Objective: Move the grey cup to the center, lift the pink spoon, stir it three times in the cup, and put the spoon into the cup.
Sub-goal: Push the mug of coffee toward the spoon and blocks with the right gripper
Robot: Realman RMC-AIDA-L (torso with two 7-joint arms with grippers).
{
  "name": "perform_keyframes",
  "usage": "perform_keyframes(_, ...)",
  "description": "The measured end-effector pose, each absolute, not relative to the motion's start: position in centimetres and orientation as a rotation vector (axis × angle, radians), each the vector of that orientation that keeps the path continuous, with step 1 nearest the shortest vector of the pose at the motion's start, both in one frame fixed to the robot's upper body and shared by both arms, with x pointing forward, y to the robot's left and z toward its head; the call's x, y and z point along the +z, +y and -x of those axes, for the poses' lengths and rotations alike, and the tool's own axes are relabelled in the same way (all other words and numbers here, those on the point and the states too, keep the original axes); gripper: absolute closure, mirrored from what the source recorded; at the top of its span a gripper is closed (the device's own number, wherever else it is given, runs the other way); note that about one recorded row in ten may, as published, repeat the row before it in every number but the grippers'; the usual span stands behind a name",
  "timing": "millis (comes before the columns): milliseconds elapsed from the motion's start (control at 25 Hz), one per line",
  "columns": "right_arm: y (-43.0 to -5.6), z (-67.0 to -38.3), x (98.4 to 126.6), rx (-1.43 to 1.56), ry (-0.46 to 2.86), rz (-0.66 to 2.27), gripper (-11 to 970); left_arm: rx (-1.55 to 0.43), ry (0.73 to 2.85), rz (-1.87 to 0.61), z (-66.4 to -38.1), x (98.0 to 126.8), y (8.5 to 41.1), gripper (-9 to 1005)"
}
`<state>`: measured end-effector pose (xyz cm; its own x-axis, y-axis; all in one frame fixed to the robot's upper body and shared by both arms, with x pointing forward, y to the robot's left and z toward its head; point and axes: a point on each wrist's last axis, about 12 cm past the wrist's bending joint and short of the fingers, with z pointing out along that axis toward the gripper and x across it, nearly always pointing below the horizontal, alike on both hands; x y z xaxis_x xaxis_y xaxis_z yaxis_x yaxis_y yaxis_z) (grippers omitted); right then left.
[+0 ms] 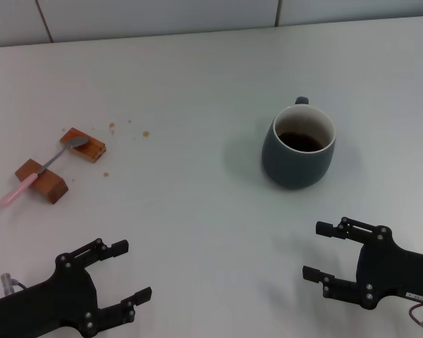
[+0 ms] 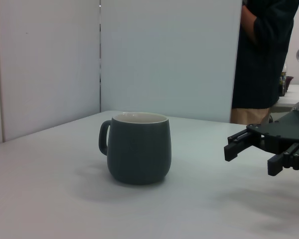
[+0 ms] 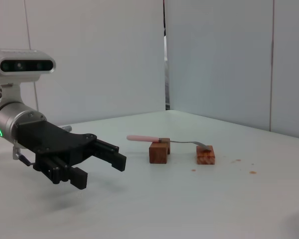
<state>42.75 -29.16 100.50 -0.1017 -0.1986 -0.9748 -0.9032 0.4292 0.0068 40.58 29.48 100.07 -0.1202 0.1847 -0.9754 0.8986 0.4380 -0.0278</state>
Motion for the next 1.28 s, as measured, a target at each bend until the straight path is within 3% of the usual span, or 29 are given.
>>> perform_keyframes(880,-29.4,-42.9,101.1,0.788,1.540,0.948,244,-0.824,1.583,-0.970,-40.5,100.2,29.5,201)
perform_keyframes(960,-29.4,-42.9,101.2,0.788,1.539,0.948,458,-0.822,1.583,-0.971,-40.5,100.2,29.5,201)
perform_keyframes(1280,-30.0,-43.4,101.7,0.682,1.483,0.819,773,-0.816,1.580,-0.975,-40.5,100.3,29.7,200)
